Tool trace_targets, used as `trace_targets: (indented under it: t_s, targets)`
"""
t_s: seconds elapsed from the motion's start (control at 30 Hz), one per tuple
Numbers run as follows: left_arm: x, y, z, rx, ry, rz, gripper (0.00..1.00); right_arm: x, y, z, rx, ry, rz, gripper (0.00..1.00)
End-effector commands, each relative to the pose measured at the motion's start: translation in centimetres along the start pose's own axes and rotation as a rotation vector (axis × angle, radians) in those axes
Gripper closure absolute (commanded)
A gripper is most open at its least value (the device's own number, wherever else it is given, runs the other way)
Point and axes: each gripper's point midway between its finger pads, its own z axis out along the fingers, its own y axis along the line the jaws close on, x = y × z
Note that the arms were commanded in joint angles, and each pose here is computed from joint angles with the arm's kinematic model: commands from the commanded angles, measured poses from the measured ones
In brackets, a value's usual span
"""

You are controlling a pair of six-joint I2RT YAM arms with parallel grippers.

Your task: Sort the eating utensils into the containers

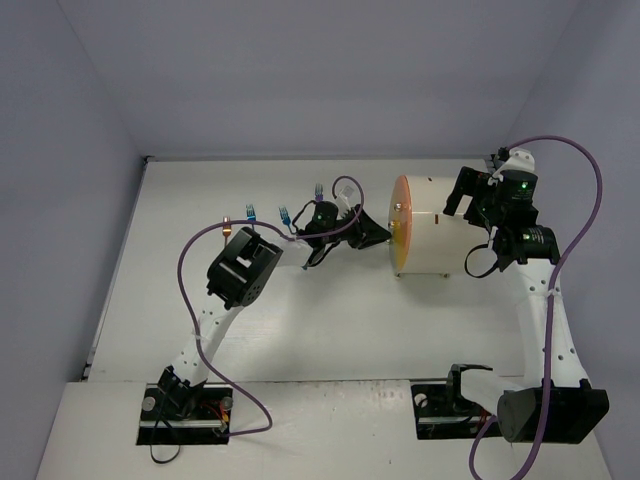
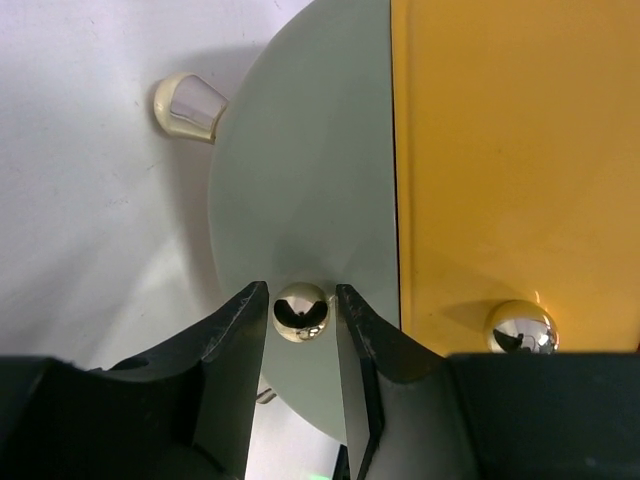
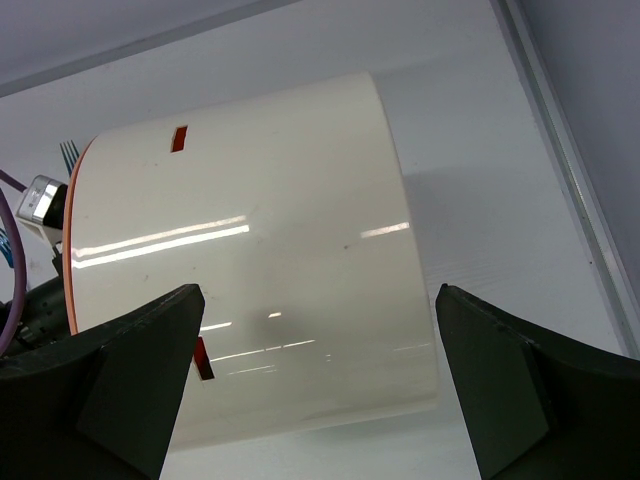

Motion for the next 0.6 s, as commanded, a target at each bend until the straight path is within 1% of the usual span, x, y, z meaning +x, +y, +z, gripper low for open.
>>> trace_targets:
  t_s: [0.0, 0.13, 0.57]
  targets:
    - [0.1, -5.9, -0.5, 0.156, 0.003, 0.07, 0.64, -1.1, 0.3, -0.4, -0.009, -0.051, -0.004, 0.0]
    - [0.5, -5.4, -0.7, 0.159, 0.012, 0.056, 0.61, -1.1, 0.4, -0.4, -0.01, -0.05, -0.006, 0.0]
    - [-0.3, -6.5, -0.4, 0.23, -0.012, 0.069, 0.61, -0.9, 0.5, -0.4, -0.02, -0.045, -0.001, 0.0]
